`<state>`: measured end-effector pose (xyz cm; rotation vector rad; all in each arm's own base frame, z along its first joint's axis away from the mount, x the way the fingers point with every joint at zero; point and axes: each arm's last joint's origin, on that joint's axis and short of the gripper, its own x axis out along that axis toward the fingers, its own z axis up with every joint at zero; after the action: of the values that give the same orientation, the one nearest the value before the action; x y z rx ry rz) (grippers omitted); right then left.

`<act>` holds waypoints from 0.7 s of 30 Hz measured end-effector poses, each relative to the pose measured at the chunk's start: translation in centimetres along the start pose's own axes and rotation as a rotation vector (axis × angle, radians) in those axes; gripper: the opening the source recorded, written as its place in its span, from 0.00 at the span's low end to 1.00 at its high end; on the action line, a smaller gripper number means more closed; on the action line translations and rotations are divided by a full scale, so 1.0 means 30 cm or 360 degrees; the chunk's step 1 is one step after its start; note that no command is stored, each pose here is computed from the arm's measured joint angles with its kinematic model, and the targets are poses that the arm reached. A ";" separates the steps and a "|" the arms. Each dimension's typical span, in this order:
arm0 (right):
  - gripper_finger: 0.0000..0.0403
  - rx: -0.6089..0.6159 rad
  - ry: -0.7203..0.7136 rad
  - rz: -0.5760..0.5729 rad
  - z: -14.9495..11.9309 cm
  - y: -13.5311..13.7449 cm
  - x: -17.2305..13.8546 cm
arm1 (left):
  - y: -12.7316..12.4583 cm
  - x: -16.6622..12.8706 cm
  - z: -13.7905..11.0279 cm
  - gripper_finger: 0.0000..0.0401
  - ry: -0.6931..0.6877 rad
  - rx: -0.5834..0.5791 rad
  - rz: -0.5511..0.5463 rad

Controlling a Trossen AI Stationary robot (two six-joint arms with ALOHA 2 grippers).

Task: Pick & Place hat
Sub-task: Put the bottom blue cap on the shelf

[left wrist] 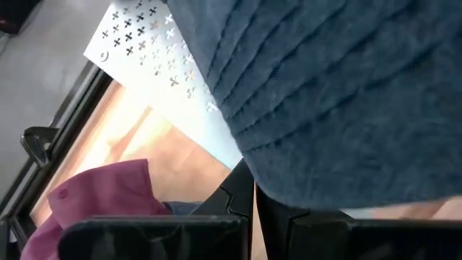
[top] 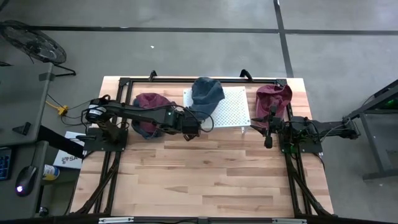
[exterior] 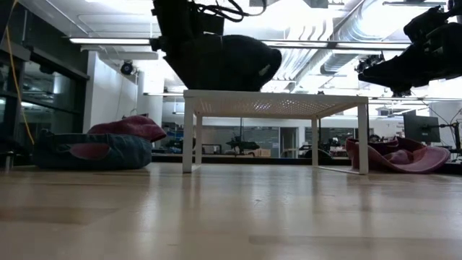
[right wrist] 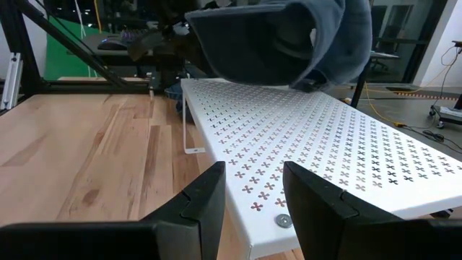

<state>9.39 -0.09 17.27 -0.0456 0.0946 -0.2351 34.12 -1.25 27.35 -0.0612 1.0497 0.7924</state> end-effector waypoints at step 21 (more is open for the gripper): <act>0.33 0.0000 0.0000 0.0000 0.000 0.000 0.000 | 0.026 -0.003 -0.018 0.01 0.0011 0.0138 0.0202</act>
<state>9.39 -0.09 17.27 -0.0456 0.0944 -0.2353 33.22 -0.95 27.37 0.0776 1.1012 0.8605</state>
